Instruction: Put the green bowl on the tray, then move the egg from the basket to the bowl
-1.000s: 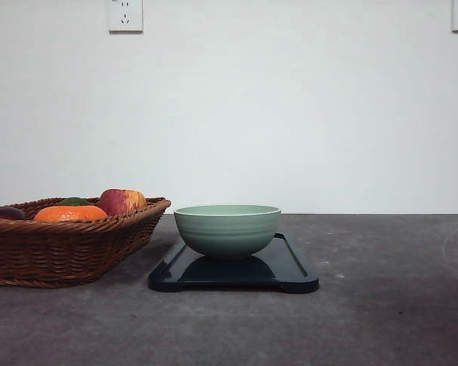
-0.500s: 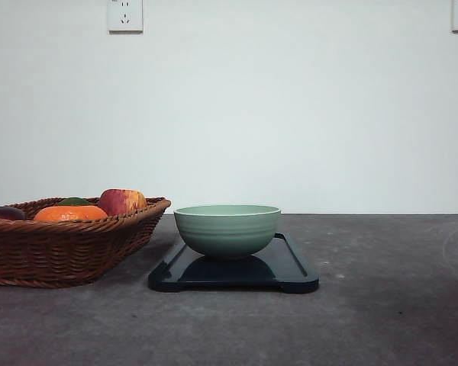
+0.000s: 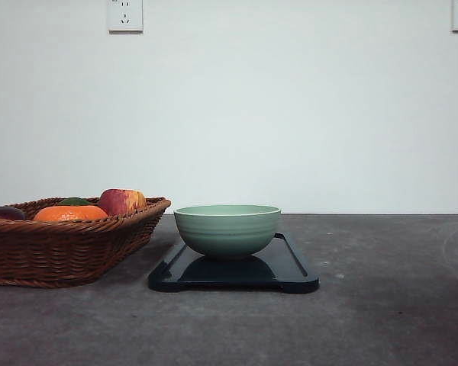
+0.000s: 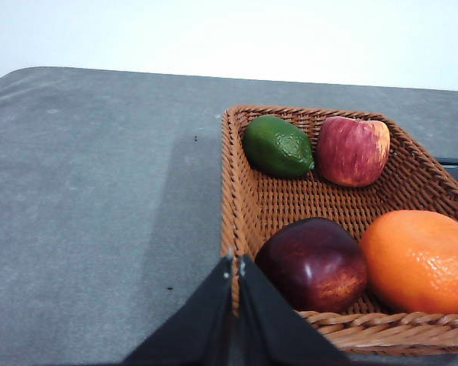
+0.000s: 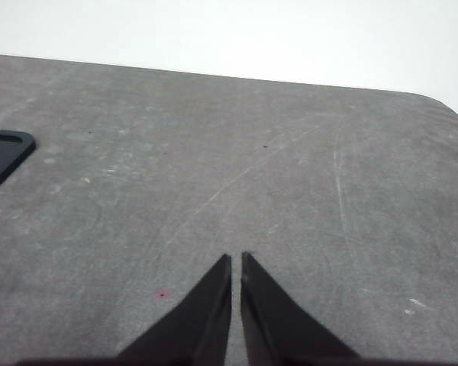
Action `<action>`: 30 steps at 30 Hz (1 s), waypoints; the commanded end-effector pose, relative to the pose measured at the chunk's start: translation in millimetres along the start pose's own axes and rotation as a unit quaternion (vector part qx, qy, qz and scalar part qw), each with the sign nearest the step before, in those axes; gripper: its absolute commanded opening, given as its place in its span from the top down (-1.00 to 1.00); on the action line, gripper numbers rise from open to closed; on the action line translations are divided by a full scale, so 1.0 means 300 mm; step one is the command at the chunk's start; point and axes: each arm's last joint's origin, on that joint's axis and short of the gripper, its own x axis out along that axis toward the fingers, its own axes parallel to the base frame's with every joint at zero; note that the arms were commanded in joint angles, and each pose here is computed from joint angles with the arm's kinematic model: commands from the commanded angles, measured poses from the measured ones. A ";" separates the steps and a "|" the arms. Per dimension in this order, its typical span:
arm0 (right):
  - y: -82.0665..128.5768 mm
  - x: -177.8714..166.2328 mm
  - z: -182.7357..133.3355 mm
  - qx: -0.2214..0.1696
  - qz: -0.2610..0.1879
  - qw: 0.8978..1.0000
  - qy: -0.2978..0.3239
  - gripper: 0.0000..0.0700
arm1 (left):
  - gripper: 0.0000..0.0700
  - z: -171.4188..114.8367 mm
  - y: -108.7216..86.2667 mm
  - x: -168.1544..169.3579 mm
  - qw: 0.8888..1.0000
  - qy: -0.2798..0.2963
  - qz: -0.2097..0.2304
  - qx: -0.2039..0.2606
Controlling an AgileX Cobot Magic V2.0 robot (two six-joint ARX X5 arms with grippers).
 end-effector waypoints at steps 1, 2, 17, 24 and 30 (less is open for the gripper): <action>0.000 0.001 -0.002 0.003 0.000 1.000 -0.003 0.96 | 1.00 -0.023 0.002 0.006 1.000 0.012 0.003 0.007; 0.000 0.001 -0.002 0.003 0.000 1.000 -0.003 0.96 | 1.00 -0.023 0.002 0.006 1.000 0.012 0.003 0.007; 0.000 0.001 -0.002 0.003 0.000 1.000 -0.003 0.96 | 1.00 -0.022 0.002 0.006 1.000 0.012 0.003 0.007; 0.000 0.001 -0.002 0.003 0.000 1.000 -0.003 0.96 | 1.00 -0.023 0.002 0.006 1.000 0.012 0.003 0.007; 0.000 0.001 -0.002 0.003 0.000 1.000 -0.003 0.96 | 1.00 -0.023 0.002 0.006 1.000 0.012 0.003 0.007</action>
